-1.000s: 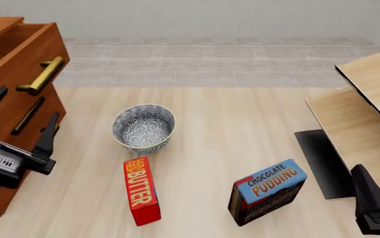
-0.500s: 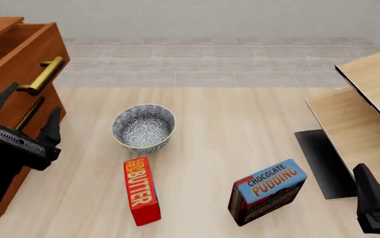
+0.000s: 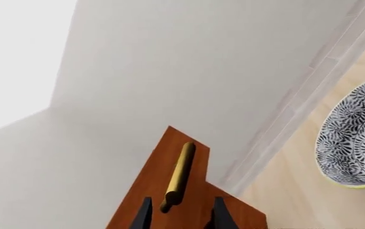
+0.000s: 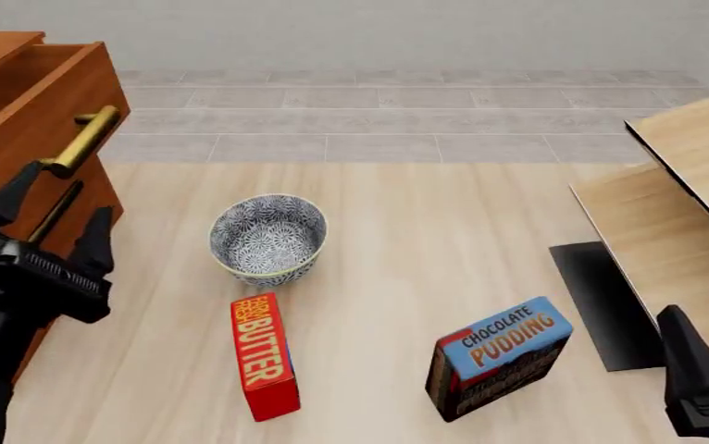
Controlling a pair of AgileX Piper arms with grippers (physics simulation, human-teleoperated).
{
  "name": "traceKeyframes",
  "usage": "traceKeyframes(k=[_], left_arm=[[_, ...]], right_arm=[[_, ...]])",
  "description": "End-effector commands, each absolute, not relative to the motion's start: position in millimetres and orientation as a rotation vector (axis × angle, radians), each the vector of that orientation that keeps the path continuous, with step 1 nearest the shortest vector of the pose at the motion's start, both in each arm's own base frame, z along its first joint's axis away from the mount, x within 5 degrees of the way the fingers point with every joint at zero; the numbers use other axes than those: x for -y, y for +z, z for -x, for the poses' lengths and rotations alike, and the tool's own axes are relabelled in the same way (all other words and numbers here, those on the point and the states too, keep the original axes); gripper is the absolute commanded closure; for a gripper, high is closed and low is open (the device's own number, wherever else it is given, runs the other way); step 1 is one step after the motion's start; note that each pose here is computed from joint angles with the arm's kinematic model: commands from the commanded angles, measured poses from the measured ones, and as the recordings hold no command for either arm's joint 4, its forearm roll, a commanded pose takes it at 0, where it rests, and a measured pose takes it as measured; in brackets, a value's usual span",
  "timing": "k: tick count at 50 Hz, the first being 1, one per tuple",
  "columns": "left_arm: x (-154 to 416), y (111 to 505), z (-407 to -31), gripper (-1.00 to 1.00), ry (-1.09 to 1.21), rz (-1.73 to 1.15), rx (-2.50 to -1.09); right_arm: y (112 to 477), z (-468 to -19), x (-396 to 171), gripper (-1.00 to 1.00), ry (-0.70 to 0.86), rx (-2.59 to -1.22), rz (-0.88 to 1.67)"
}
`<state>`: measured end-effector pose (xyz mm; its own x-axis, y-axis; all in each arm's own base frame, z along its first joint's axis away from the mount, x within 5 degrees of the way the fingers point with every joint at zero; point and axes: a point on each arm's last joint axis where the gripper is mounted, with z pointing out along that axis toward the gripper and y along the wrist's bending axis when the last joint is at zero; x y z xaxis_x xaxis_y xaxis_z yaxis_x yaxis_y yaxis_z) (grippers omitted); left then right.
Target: Close the top drawer of the cabinet.
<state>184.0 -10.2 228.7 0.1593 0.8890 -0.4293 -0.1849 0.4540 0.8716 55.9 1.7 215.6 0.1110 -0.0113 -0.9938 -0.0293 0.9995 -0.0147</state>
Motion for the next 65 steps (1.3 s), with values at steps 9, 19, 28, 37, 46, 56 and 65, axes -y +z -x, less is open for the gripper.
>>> traceKeyframes(k=[9,19,28,37,46,56,65], left_arm=[[3.1,237.0,-192.9,-1.00,0.979,-0.756,-1.126],[5.7,239.8,-197.5,-1.00,1.006,-0.783,-1.101],[1.8,240.1,-200.1,-1.00,1.013,-0.768,-1.114],[-2.4,240.3,-204.3,-1.00,1.035,-0.763,-1.125],[-8.4,241.0,-206.9,-1.00,1.053,-0.743,-1.140],[-10.5,240.9,-209.5,-1.00,1.057,-0.737,-1.147],[-11.6,242.1,-210.5,-1.00,1.064,-0.733,-1.145]], right_arm=[[215.1,-55.9,-1.8,-1.00,0.012,-1.464,0.037],[214.7,-56.0,-1.7,-1.00,0.010,-1.467,0.036],[214.4,-56.0,-2.0,-1.00,0.014,-1.470,0.041],[214.5,-56.0,-1.9,-1.00,0.008,-1.469,0.042],[214.8,-56.0,-1.8,-1.00,0.010,-1.466,0.038],[214.5,-56.0,-1.6,-1.00,0.009,-1.469,0.034],[214.4,-56.0,-1.4,-1.00,0.005,-1.471,0.034]])
